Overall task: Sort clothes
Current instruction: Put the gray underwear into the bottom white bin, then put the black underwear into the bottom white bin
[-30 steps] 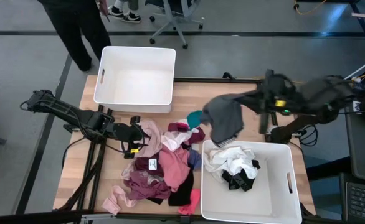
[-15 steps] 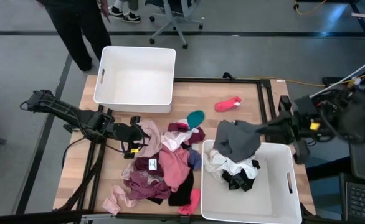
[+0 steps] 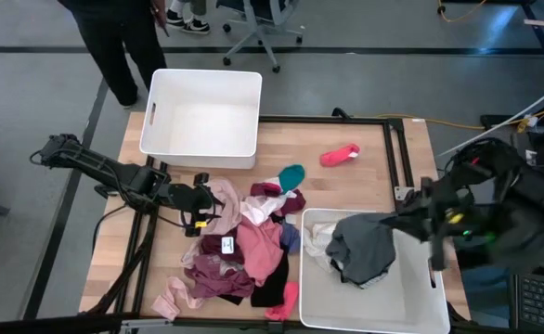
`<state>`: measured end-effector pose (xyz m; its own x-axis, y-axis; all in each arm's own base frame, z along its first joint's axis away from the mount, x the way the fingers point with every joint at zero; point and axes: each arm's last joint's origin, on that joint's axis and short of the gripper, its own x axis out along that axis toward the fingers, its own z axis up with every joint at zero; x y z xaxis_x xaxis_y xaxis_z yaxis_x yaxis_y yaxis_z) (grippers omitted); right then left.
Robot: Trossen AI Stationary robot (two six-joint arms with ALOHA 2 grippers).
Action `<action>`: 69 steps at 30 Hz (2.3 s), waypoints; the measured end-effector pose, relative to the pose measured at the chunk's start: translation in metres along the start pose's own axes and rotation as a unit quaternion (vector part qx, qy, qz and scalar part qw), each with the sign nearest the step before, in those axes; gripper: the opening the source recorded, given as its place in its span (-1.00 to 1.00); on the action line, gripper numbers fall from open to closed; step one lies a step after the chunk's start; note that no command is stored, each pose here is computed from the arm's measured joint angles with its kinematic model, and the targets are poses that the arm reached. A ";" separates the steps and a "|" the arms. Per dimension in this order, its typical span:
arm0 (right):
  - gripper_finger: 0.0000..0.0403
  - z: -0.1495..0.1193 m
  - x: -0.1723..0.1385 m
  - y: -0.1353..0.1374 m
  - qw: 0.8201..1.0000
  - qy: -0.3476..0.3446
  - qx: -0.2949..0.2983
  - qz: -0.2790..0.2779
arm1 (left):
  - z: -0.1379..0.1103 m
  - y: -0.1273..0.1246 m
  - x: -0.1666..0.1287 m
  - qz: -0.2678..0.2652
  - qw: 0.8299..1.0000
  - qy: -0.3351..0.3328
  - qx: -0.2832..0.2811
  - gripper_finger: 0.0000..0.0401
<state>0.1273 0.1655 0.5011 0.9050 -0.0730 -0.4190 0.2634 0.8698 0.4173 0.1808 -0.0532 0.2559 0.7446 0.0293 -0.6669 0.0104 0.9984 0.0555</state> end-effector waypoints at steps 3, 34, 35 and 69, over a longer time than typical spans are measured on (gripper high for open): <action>-0.94 -0.029 0.018 -0.006 0.998 0.028 -0.005 -0.061 | 0.000 0.000 0.000 0.000 1.000 -0.002 -0.001 -0.16; 0.24 -0.130 0.112 -0.042 0.935 0.302 -0.014 -0.187 | 0.024 -0.004 0.008 -0.008 0.994 -0.103 -0.030 -0.16; 0.28 -0.127 0.107 -0.037 0.939 0.299 -0.039 -0.167 | 0.025 -0.004 0.010 -0.007 0.994 -0.105 -0.030 -0.16; 0.44 -0.162 0.209 0.014 0.936 -0.129 -0.266 -0.192 | -0.008 -0.019 0.119 -0.081 0.990 0.088 0.079 -0.16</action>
<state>0.2657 0.2411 0.2891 0.8463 -0.4862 -0.2175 0.4448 0.8698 -0.2135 0.2636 -0.0684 0.1699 0.5961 -0.1096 -0.7954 0.2351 0.9710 0.0425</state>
